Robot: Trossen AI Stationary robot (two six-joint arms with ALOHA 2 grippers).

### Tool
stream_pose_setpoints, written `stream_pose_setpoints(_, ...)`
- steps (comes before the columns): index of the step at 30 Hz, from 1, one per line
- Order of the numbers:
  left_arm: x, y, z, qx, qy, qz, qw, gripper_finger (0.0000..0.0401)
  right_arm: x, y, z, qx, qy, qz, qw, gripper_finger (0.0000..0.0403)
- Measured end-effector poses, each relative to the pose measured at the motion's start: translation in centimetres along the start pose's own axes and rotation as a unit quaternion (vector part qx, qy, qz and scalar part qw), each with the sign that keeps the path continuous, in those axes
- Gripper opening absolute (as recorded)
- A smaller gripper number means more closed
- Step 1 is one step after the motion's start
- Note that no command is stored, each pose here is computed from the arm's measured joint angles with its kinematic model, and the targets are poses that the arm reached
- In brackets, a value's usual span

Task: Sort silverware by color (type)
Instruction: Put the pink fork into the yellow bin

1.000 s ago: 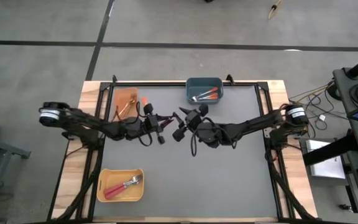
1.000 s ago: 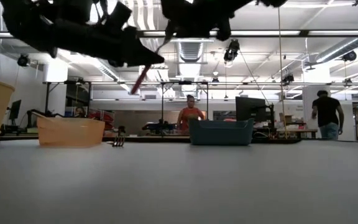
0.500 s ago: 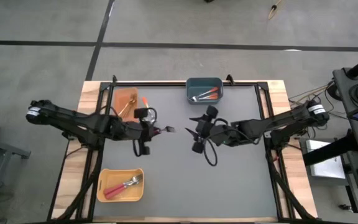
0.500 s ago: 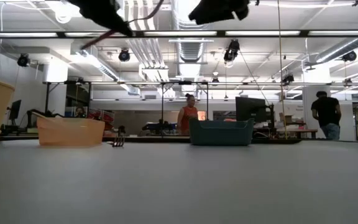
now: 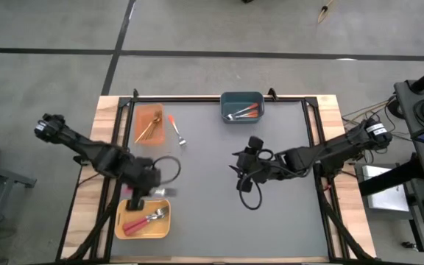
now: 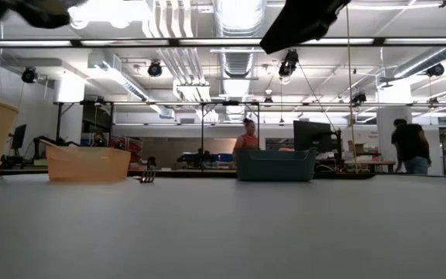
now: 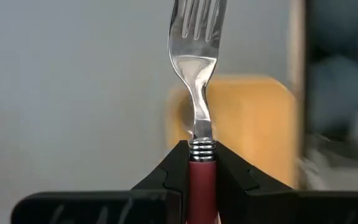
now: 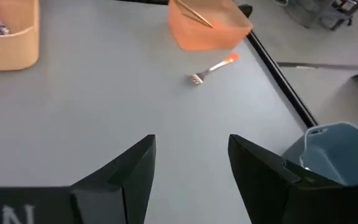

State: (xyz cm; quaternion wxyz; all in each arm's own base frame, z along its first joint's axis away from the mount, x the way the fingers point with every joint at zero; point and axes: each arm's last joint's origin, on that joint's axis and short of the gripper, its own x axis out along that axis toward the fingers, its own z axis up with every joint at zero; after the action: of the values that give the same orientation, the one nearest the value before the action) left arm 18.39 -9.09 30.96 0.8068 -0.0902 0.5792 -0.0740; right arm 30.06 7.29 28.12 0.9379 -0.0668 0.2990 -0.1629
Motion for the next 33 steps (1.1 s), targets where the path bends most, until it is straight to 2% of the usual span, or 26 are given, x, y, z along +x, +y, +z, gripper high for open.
stream_pose_setpoints(2, 0.5, -1.1, -0.9, -0.012, 0.03, -0.03, 0.999, 0.003, 0.1, 0.0, -0.2, 0.007, 0.003, -0.002, 1.0, 0.0194)
stream_pose_setpoints(6, 1.5, -2.6, -2.6, -0.031, 0.067, -0.033, 0.997, 0.003, 0.4, 0.1, -0.5, 0.005, 0.009, -0.002, 1.0, 0.0194)
stream_pose_setpoints(11, 2.5, -3.3, -3.9, -0.086, 0.093, -0.023, 0.992, 0.003, 0.3, 0.1, -0.5, 0.005, 0.007, -0.002, 1.0, 0.0194)
stream_pose_setpoints(15, 2.9, -3.6, -4.3, -0.125, 0.084, -0.006, 0.989, 0.003, 0.3, 0.1, -0.5, 0.005, 0.007, -0.001, 1.0, 0.0194)
stream_pose_setpoints(18, 3.6, -3.9, -4.5, -0.157, 0.073, -0.015, 0.985, 0.003, 0.3, 0.2, -0.5, 0.004, 0.007, -0.001, 1.0, 0.0194)
stream_pose_setpoints(22, 4.4, -4.5, -4.9, -0.17, 0.061, -0.032, 0.983, 0.003, 0.4, 0.2, -0.6, 0.006, 0.008, -0.002, 1.0, 0.0194)
stream_pose_setpoints(33, 6.9, -4.3, -6.2, -0.229, 0.046, -0.027, 0.972, 0.0034, 0.4, 0.2, -0.6, 0.015, 0.009, -0.002, 1.0, 0.0194)
